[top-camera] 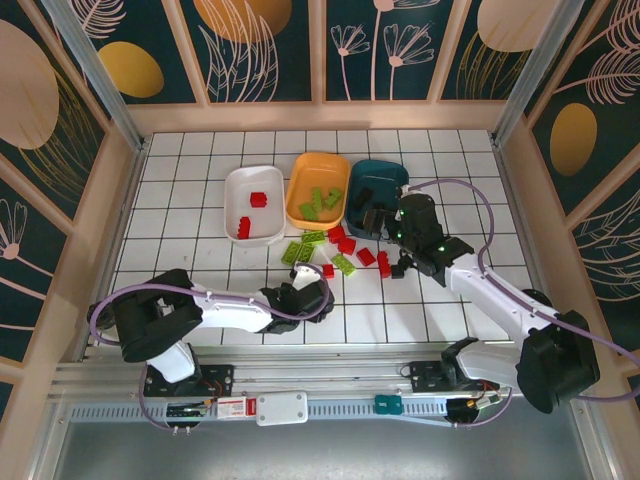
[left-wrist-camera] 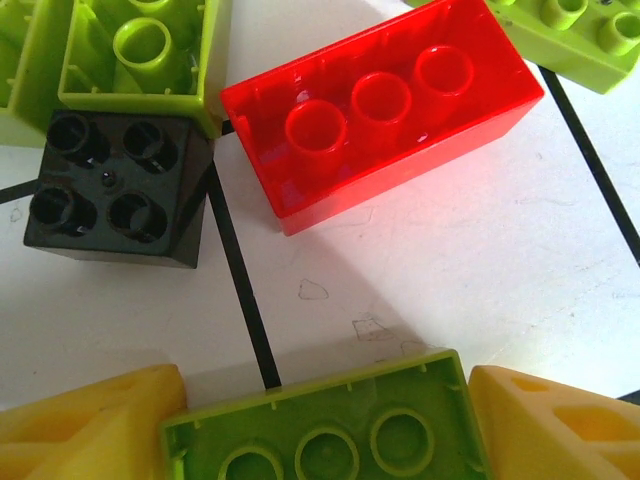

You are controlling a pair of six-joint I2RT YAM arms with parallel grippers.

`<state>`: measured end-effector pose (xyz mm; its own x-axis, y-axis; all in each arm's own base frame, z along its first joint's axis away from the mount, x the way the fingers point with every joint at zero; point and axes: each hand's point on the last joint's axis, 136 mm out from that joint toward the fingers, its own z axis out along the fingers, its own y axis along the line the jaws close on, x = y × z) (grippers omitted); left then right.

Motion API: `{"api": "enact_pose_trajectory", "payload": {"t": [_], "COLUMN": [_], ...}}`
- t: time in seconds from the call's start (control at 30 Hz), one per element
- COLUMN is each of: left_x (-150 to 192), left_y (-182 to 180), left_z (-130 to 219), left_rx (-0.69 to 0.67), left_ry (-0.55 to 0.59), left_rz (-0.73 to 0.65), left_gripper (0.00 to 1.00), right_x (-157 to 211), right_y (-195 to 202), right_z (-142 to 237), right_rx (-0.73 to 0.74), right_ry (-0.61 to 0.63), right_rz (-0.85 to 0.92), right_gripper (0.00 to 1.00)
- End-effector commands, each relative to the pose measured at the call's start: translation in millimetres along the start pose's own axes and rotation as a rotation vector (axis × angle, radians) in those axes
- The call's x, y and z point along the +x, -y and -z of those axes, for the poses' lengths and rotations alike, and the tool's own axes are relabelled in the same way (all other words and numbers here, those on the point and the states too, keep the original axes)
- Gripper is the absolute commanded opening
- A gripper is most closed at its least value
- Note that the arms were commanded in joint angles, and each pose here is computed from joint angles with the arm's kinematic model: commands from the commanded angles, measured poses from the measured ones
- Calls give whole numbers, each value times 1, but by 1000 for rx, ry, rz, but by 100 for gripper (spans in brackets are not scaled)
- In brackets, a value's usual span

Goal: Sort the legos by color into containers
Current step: Pick up the lego from the middle-left of the table.

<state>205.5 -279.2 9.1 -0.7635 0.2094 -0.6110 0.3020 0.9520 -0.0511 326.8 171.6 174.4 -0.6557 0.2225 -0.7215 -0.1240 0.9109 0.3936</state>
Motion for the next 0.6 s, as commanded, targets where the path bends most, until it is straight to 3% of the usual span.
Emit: {"api": "enact_pose_trajectory", "payload": {"t": [0.0,0.07,0.3,0.57], "left_x": [60,60,46,-27], "left_y": [-30,-29,-24,1], "left_z": [-9,-9,1,51], "left_rx": [-92,-91,-56,77], "left_ry": [-195,-193,-151,45], "left_rz": [-76,-79,-64,25], "left_gripper": [78,79,64,61], "right_x": [5,5,2,0], "right_y": [5,4,3,5], "right_z": [-1,-1,-1,-1], "right_rx": [17,15,18,23], "right_ry": [-2,-1,3,10], "right_rz": [-1,-2,-1,-4], "right_gripper": [69,69,69,69]}}
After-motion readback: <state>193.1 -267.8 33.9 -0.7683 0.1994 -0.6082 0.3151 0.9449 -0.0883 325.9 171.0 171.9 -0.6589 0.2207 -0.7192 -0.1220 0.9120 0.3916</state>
